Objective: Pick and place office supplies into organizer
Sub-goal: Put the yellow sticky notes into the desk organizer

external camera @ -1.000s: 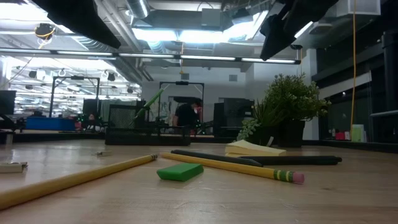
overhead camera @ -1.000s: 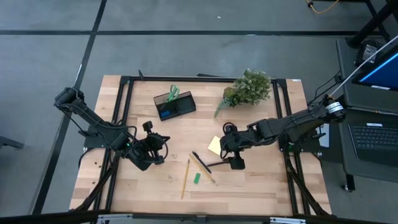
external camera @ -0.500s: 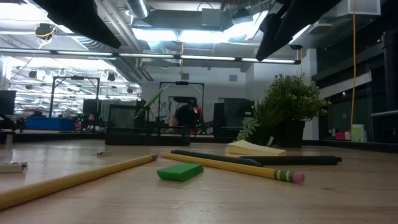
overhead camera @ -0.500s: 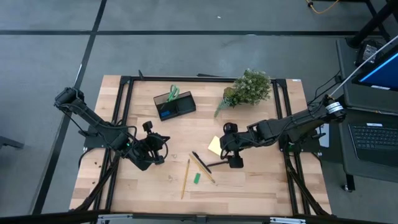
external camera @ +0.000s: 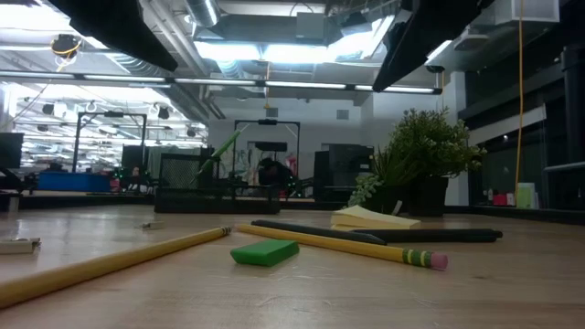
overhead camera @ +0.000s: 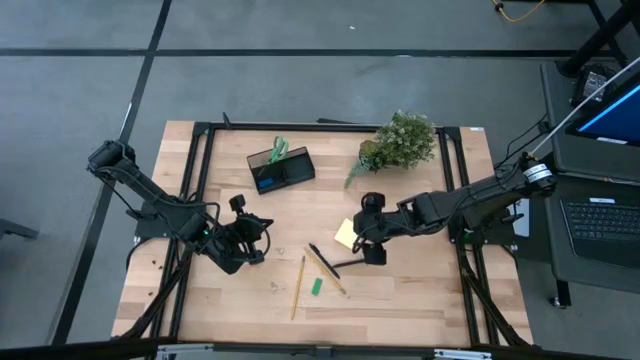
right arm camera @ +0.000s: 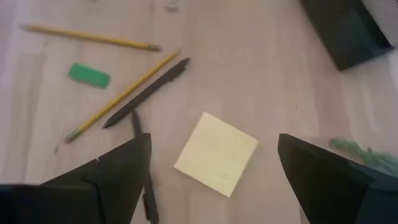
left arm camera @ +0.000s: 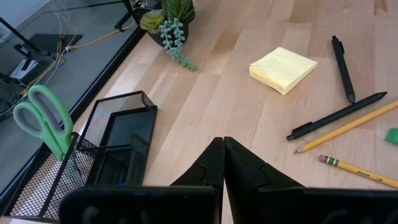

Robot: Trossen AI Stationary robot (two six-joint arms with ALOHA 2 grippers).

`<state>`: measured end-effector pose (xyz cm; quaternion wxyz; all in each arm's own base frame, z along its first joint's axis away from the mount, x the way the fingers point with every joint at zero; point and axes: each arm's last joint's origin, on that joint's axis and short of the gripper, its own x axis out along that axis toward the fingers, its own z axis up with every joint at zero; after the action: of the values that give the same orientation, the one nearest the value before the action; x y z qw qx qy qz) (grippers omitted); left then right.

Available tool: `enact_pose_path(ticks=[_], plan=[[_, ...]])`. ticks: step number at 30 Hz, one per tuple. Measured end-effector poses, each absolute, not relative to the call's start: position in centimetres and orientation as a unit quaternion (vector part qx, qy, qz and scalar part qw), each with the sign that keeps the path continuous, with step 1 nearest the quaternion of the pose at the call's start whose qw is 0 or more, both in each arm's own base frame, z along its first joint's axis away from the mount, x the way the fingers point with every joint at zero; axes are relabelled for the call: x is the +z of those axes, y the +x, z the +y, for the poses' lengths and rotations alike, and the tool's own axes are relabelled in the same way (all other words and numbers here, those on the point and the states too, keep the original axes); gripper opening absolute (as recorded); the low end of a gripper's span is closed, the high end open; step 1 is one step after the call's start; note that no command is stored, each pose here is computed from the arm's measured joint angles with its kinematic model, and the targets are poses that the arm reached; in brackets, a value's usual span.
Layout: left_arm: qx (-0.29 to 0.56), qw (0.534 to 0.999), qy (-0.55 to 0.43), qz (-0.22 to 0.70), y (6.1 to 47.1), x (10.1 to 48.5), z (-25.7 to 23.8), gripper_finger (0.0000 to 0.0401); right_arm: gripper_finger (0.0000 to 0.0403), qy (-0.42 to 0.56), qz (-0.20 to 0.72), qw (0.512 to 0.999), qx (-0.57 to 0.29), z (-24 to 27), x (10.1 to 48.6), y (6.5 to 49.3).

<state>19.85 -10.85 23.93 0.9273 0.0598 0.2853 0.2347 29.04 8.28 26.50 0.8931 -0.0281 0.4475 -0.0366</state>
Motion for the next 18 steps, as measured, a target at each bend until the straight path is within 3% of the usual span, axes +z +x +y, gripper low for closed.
enact_pose_path(ticks=[18], plan=[[0.234,0.927,0.060,0.286,19.9,23.9,-10.8,0.0002,0.0349,-0.007,0.488,0.871,-0.058,8.4,25.0,29.2]])
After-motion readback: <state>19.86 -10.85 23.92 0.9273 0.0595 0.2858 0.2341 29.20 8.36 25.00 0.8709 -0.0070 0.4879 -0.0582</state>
